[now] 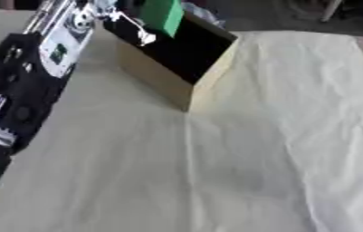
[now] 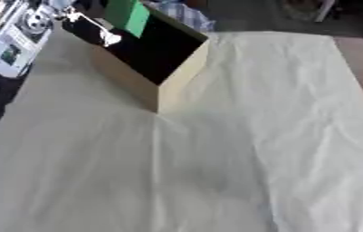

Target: Pick up objects on the table and place them in the box.

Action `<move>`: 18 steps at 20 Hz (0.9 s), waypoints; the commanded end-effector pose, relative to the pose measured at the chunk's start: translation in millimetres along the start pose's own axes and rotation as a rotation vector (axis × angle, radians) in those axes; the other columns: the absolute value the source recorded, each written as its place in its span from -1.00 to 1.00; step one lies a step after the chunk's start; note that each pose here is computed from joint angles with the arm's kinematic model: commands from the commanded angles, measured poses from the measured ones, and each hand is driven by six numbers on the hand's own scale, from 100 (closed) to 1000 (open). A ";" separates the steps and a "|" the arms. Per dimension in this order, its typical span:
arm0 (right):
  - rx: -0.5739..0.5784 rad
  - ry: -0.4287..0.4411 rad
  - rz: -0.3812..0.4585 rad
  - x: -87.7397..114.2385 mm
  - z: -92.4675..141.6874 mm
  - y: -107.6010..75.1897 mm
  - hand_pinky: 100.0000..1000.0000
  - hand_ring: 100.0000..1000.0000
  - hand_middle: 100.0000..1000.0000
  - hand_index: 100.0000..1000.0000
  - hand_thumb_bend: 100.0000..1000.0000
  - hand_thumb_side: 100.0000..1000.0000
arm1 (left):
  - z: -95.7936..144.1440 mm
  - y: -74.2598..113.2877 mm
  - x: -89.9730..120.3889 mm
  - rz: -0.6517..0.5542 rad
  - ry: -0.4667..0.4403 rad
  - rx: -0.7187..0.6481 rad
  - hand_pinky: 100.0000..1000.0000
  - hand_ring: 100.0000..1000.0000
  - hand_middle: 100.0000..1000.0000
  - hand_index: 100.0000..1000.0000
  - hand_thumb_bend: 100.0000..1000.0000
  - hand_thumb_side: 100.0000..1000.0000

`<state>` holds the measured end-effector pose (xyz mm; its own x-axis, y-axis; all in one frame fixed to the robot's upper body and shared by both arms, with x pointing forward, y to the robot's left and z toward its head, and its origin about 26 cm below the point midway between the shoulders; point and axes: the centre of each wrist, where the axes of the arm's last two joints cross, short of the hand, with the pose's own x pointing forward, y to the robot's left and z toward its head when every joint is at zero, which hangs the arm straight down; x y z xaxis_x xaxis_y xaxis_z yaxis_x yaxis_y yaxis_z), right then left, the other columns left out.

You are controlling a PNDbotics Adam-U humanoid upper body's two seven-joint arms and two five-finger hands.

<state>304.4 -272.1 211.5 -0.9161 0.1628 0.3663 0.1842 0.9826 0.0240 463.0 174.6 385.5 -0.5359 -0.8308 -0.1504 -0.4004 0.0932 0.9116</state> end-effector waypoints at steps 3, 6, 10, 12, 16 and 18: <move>-0.003 -0.018 -0.009 4.7 -4.6 0.6 0.55 0.35 0.09 0.60 -1.00 0.75 | -5.8 14.2 3.0 -0.035 -0.019 0.053 -0.46 -0.06 -0.25 -0.10 -1.00 -0.81; -0.004 -0.017 -0.025 4.9 -5.4 4.1 0.55 0.35 0.08 0.60 -1.00 0.77 | -9.2 15.3 6.2 -0.046 -0.026 0.064 -0.44 -0.06 -0.24 -0.09 -1.00 -0.83; -0.005 -0.017 -0.032 5.2 -6.7 5.4 0.55 0.35 0.08 0.60 -1.00 0.77 | -12.7 22.4 6.4 -0.081 -0.025 0.084 -0.43 -0.06 -0.24 -0.09 -1.00 -0.86; -0.005 -0.017 -0.035 5.3 -7.2 5.9 0.55 0.35 0.08 0.60 -1.00 0.78 | -13.8 22.6 6.6 -0.094 -0.032 0.080 -0.41 -0.04 -0.23 -0.08 -1.00 -0.88; -0.012 -0.018 -0.039 5.4 -8.3 6.5 0.55 0.35 0.08 0.60 -1.00 0.78 | -15.2 17.2 6.4 -0.110 -0.046 0.040 -0.37 -0.02 -0.20 -0.04 -1.00 -0.94; -0.017 -0.020 -0.042 5.5 -8.9 6.9 0.55 0.35 0.08 0.60 -1.00 0.78 | -14.6 12.5 3.8 -0.114 -0.037 0.012 -0.34 0.00 -0.17 -0.01 -1.00 -0.99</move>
<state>306.5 -264.8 214.8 -0.9203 0.1285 0.3695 0.1575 0.9863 0.0494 470.7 165.7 389.2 -0.5178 -0.8186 -0.2486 -0.4459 0.0103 0.8950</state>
